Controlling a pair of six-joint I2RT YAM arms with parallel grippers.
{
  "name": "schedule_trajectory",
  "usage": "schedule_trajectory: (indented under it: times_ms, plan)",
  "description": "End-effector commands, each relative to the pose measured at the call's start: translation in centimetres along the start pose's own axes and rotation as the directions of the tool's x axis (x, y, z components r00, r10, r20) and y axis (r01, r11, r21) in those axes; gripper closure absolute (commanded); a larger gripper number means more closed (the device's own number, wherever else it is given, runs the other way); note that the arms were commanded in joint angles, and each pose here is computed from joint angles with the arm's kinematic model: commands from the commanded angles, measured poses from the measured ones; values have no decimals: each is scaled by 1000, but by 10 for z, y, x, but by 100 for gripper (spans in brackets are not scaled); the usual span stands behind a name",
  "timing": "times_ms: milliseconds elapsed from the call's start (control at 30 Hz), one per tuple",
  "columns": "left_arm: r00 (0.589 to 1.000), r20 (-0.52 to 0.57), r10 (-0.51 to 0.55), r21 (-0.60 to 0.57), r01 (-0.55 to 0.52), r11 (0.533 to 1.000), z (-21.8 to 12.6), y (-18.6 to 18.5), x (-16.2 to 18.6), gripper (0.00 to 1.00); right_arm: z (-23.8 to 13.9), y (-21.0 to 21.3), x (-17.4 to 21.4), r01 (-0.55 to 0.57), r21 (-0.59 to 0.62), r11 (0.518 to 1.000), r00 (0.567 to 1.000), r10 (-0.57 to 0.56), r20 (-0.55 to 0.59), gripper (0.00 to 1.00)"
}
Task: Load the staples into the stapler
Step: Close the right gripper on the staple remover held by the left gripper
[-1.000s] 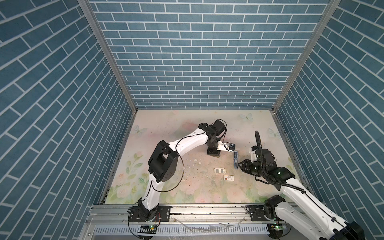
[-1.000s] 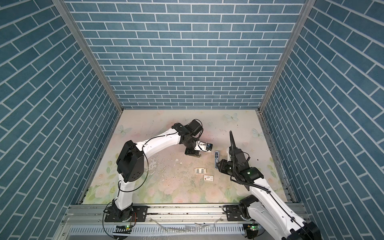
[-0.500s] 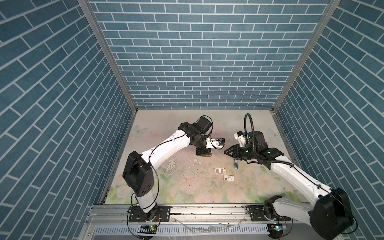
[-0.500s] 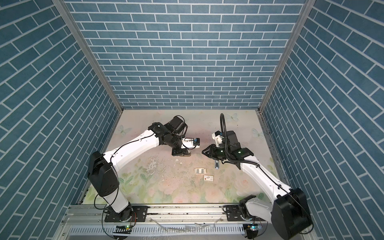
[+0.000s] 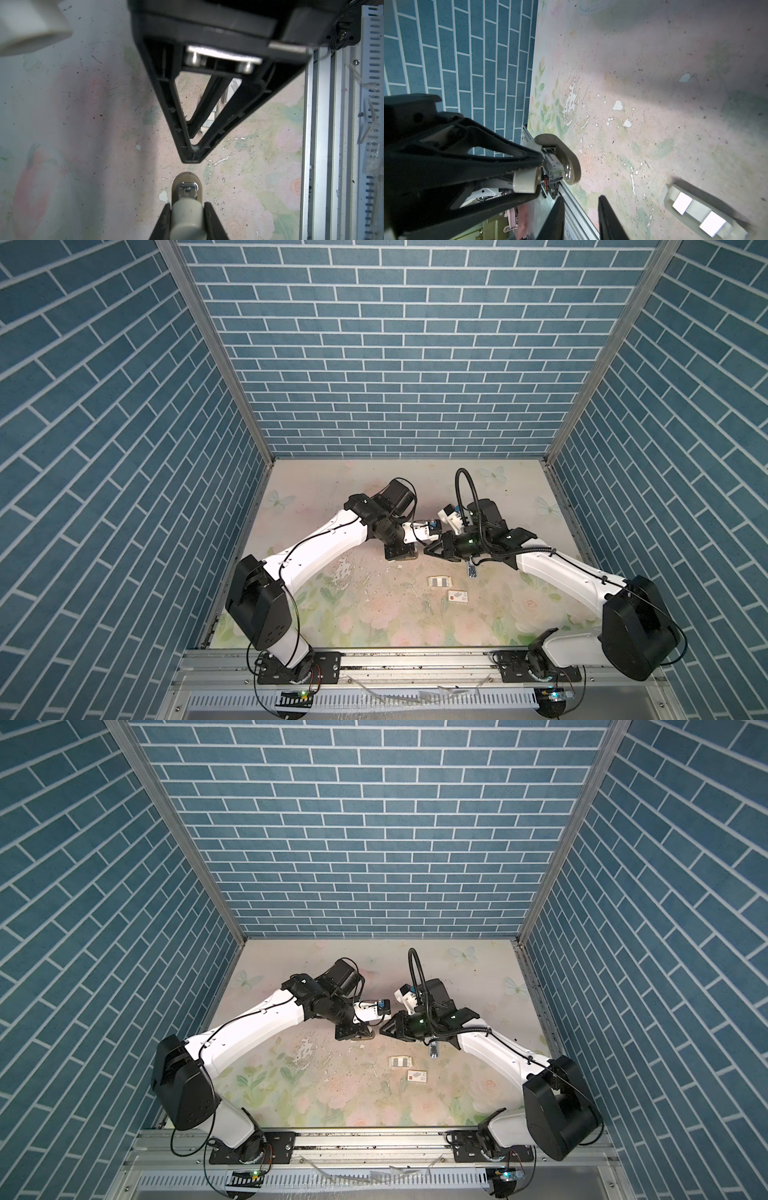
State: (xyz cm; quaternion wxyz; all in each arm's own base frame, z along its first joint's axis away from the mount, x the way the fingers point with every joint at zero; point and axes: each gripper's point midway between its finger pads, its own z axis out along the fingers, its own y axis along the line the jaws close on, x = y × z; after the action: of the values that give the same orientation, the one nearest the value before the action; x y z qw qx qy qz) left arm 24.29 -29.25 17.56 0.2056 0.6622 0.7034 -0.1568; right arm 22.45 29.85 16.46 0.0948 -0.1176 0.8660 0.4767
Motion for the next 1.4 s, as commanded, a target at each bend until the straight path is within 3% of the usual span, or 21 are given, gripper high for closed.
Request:
schedule_trajectory:
  times_ms: [0,900,1367]
  plan:
    - [999,35,-16,-12,16,1000,-10,-1,-4,93,2,13,-7,31,-37,999,999,-31,7,71]
    - [990,140,-28,-21,31,999,-31,8,-37,94,27,-6,-3,-3,9,1000,1000,3,-28,74]
    - [974,218,-66,4,67,998,-41,10,-59,94,41,2,-15,-5,-67,998,1000,6,18,74]
